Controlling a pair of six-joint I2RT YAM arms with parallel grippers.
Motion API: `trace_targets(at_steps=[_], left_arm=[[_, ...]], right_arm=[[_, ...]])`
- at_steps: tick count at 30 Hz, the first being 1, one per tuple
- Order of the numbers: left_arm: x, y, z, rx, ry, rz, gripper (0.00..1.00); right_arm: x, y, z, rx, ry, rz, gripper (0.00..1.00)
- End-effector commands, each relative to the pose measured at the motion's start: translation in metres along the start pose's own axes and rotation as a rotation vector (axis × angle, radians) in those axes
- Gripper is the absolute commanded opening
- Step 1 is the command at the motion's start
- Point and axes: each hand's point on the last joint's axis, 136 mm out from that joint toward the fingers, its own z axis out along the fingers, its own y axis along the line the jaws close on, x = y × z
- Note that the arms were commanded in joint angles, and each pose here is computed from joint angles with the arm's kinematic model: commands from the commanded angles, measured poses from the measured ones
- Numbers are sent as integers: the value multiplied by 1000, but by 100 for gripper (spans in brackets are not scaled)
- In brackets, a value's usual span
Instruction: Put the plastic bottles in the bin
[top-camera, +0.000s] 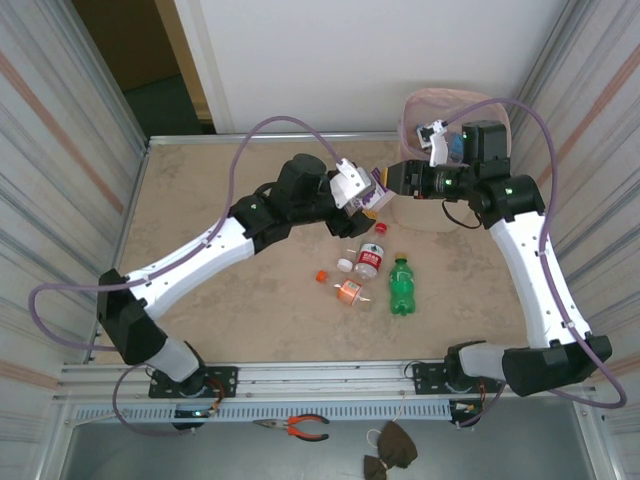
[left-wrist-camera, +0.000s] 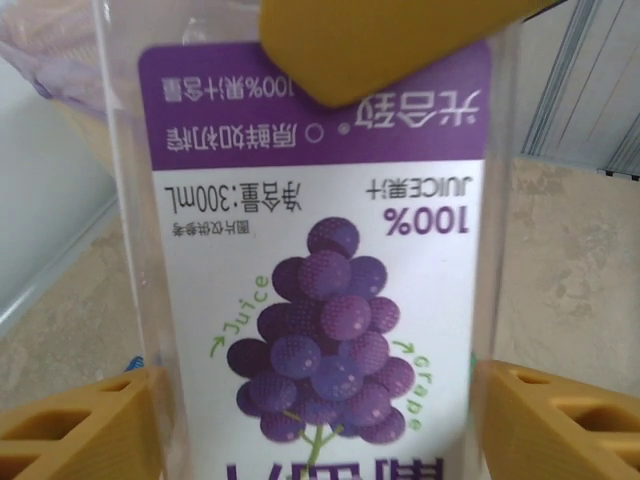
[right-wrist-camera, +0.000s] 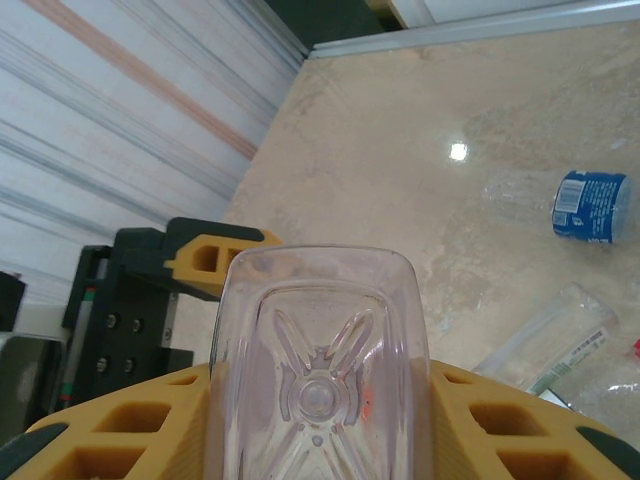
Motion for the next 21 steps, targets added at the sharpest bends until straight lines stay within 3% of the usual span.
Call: trace_targets(at_steps=[1, 8, 17, 21], left_arm=[[-34, 0, -31, -26, -116, 27, 82], [-32, 2, -53, -66, -132, 26, 85], [-21, 2, -66, -94, -123, 11, 85], [-18, 3, -70, -106, -119, 7, 85]], right_arm=[[-22, 13, -16, 3, -101, -68, 39], [-67, -5, -43, 58, -268, -39, 38], [-143, -58, -103, 140, -556, 64, 38], [-163, -90, -120, 211, -615, 95, 37]])
